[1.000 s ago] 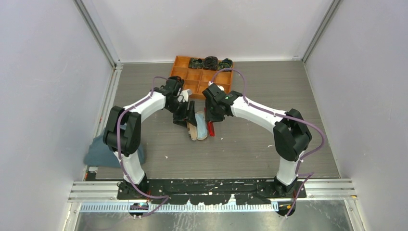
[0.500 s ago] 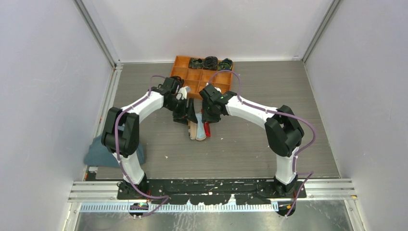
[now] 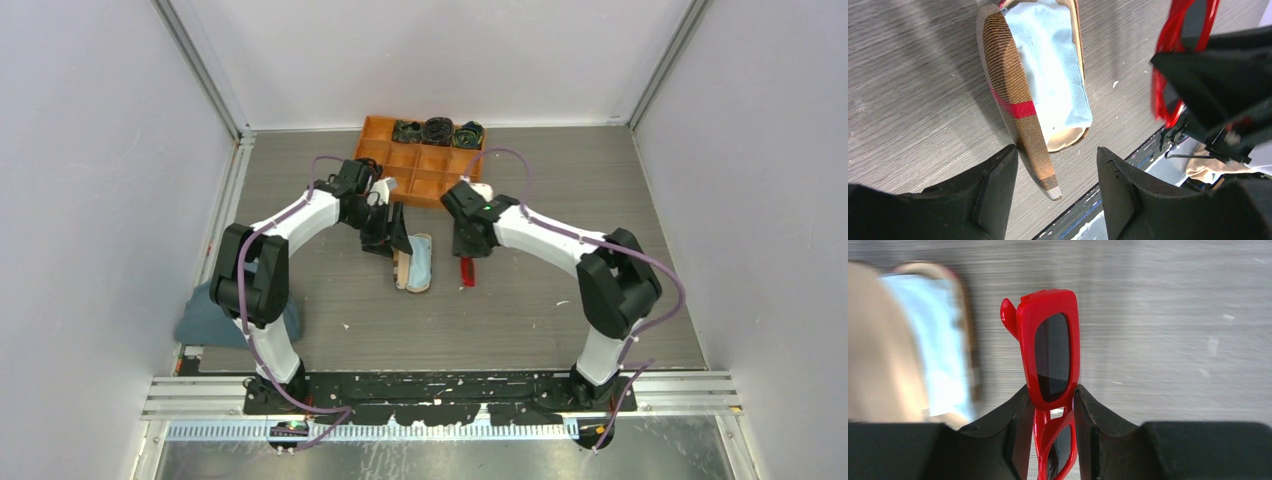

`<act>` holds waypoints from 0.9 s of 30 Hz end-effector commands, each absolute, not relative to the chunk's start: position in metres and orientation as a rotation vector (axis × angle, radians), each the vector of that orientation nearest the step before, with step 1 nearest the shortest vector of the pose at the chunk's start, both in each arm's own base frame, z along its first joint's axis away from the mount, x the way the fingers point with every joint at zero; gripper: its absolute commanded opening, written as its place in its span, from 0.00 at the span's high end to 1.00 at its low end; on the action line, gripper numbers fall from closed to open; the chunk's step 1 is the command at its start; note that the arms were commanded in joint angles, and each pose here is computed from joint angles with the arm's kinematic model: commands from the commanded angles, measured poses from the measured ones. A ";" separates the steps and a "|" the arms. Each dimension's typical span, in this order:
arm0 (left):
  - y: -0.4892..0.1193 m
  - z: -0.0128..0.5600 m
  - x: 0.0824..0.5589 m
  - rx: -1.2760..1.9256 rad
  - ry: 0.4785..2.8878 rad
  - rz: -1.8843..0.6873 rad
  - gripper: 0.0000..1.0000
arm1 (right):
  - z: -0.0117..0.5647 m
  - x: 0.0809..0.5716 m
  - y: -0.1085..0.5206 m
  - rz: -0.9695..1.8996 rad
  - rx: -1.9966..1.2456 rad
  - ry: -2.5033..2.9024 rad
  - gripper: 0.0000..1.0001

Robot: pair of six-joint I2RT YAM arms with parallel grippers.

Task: Organize the sunglasses
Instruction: Place the sunglasses at the center of the board.

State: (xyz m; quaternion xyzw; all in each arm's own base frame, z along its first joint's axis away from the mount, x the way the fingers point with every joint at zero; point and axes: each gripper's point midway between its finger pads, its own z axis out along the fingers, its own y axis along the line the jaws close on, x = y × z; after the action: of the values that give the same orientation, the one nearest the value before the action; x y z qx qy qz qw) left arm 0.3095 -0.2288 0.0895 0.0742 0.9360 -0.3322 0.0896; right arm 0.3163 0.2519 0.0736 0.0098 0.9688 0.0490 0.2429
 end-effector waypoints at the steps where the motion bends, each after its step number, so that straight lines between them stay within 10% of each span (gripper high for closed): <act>1: -0.232 0.112 0.314 0.247 2.710 -1.031 0.40 | 0.065 0.311 0.167 -0.083 0.182 2.639 0.60; 8: -0.230 0.109 0.313 0.250 2.723 -1.014 0.40 | 0.032 0.291 0.132 -0.099 0.269 2.721 0.55; 16: -0.231 0.115 0.314 0.245 2.711 -1.023 0.40 | 0.038 0.291 0.150 0.071 0.297 2.747 0.28; 27: -0.232 0.119 0.313 0.251 2.703 -1.037 0.40 | 0.049 0.259 0.145 0.226 0.400 2.737 0.26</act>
State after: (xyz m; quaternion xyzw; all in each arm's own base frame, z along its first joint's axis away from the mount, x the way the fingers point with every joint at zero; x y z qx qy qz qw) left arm 0.3086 -0.2285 0.0929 0.0762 0.9353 -0.3331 0.0923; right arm 0.2665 0.1401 0.0458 0.1235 0.9737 0.0534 0.1840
